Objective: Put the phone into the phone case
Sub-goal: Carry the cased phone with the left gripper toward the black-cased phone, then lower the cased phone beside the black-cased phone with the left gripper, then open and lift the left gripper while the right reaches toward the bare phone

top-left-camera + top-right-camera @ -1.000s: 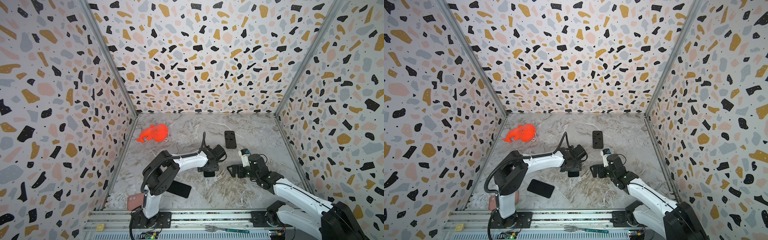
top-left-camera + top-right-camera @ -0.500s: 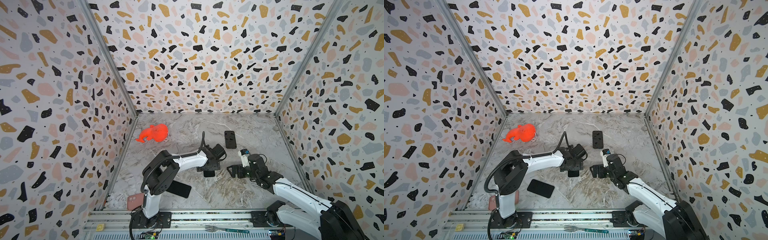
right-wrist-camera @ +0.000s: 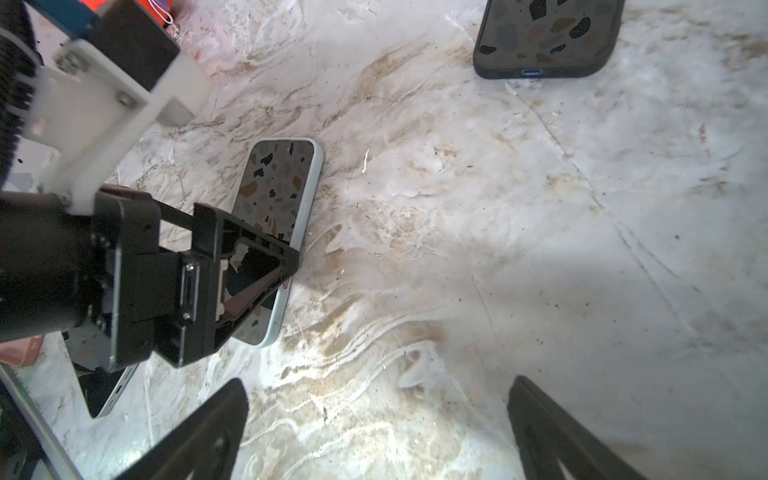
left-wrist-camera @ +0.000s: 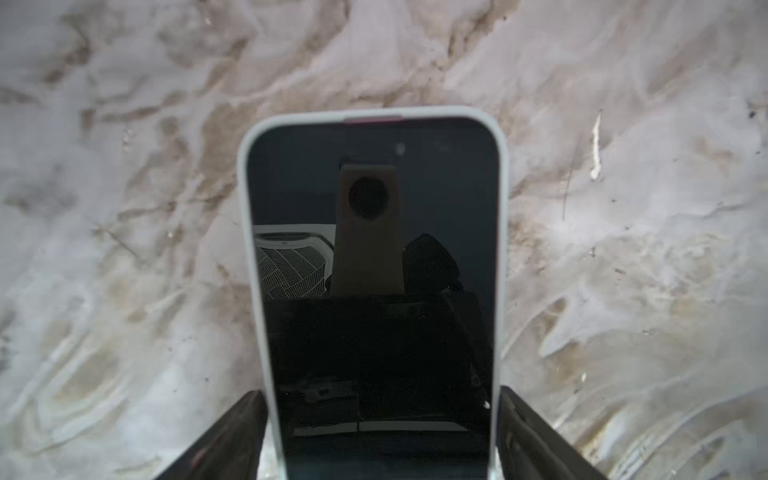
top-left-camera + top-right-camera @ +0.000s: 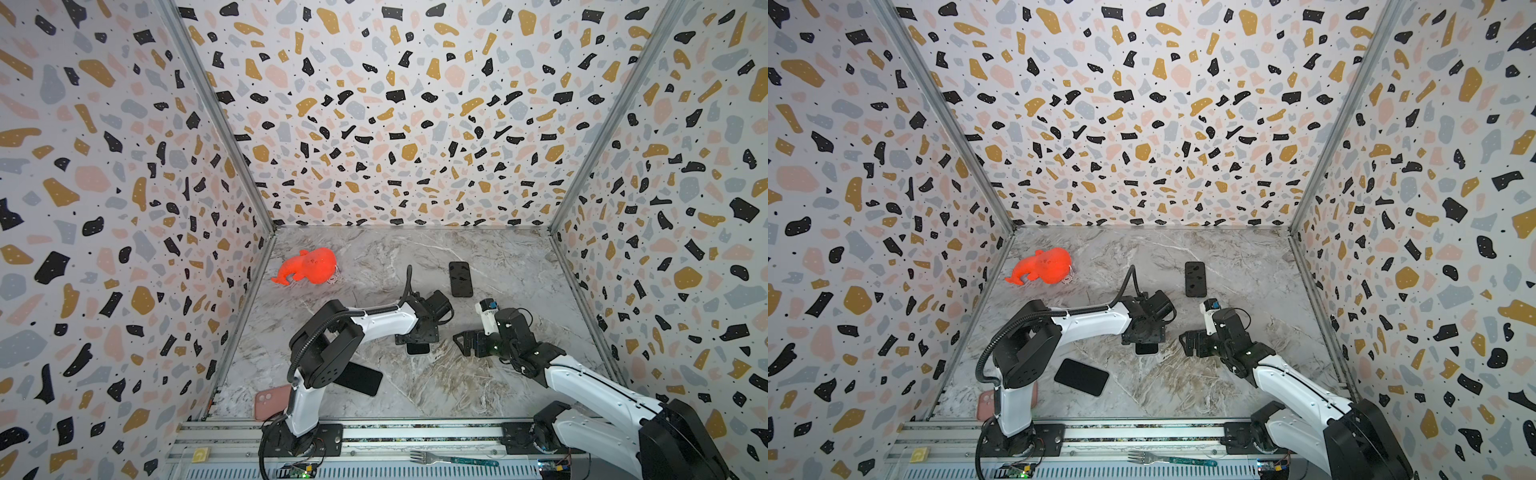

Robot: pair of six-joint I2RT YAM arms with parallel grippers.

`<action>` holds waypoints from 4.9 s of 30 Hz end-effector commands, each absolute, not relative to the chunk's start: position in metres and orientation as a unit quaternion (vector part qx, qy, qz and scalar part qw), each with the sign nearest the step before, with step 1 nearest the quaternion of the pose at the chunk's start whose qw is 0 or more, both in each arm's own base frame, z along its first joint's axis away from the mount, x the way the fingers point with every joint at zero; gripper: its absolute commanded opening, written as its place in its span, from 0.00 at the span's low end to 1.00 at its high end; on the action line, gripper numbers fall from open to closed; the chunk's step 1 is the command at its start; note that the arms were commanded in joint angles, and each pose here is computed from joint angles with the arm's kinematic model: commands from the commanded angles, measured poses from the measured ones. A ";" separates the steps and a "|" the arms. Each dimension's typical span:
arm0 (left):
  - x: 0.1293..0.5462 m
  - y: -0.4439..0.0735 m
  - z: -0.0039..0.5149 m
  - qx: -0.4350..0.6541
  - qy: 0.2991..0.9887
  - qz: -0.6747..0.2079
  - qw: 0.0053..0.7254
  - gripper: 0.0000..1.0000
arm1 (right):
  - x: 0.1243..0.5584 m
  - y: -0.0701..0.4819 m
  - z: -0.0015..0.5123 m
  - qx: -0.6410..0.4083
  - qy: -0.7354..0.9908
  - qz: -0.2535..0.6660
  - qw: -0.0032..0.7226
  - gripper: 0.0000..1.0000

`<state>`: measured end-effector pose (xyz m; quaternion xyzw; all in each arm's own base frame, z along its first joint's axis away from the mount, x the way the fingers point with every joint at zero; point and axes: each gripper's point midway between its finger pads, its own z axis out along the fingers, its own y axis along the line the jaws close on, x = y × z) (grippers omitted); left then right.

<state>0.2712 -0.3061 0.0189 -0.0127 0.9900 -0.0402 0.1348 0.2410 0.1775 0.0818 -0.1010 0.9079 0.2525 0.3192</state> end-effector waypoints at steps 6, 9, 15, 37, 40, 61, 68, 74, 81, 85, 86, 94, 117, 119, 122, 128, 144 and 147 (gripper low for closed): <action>0.264 -0.301 0.007 -0.004 0.993 -0.019 0.117 0.75 | 0.242 0.177 0.084 -0.097 0.908 0.253 0.320 0.99; 0.265 -0.300 0.007 -0.003 0.993 -0.013 0.118 0.74 | 0.242 0.177 0.084 -0.096 0.908 0.252 0.320 0.99; 0.270 -0.300 0.012 0.005 0.992 -0.002 0.125 0.73 | 0.242 0.175 0.084 -0.095 0.909 0.250 0.321 0.99; 0.375 -0.346 0.071 0.054 0.976 0.020 0.211 0.68 | 0.250 0.144 0.099 -0.052 0.904 0.228 0.357 0.99; 0.396 -0.356 0.075 0.053 0.974 0.022 0.221 0.67 | 0.251 0.142 0.102 -0.045 0.901 0.235 0.361 0.99; 0.452 -0.370 0.050 0.018 0.971 -0.040 0.233 0.63 | 0.254 0.147 0.095 -0.039 0.904 0.246 0.347 0.99; 0.457 -0.388 0.055 0.028 0.967 -0.081 0.240 0.59 | 0.254 0.147 0.091 -0.037 0.906 0.246 0.343 0.99; 0.463 -0.394 0.053 0.029 0.964 -0.095 0.248 0.59 | 0.253 0.150 0.086 -0.039 0.907 0.251 0.335 0.99; 0.472 -0.394 0.051 0.031 0.961 -0.093 0.260 0.58 | 0.252 0.150 0.083 -0.041 0.908 0.250 0.333 0.99; 0.475 -0.395 0.050 0.035 0.959 -0.093 0.267 0.58 | 0.252 0.152 0.081 -0.040 0.909 0.255 0.327 0.99; 0.476 -0.395 0.049 0.034 0.958 -0.093 0.267 0.58 | 0.252 0.153 0.081 -0.040 0.909 0.259 0.325 0.99; 0.481 -0.396 0.045 0.035 0.957 -0.097 0.273 0.58 | 0.250 0.156 0.080 -0.053 0.903 0.274 0.326 0.99; 0.485 -0.393 0.047 0.037 0.955 -0.101 0.276 0.84 | 0.242 0.168 0.092 -0.109 0.886 0.303 0.333 0.99; 0.484 -0.394 0.053 0.038 0.954 -0.104 0.280 0.86 | 0.241 0.168 0.094 -0.110 0.885 0.304 0.334 0.99; 0.483 -0.391 0.069 0.038 0.951 -0.106 0.289 0.87 | 0.241 0.168 0.097 -0.112 0.884 0.304 0.337 0.99; 0.473 -0.374 0.110 0.031 0.943 -0.107 0.314 0.87 | 0.240 0.168 0.103 -0.117 0.883 0.304 0.339 0.99; 0.390 -0.277 0.174 0.016 0.928 -0.085 0.362 0.89 | 0.207 0.233 0.122 -0.216 0.858 0.316 0.343 0.95; 0.377 -0.250 0.172 0.007 0.929 -0.065 0.364 0.89 | 0.198 0.257 0.125 -0.258 0.844 0.316 0.348 0.93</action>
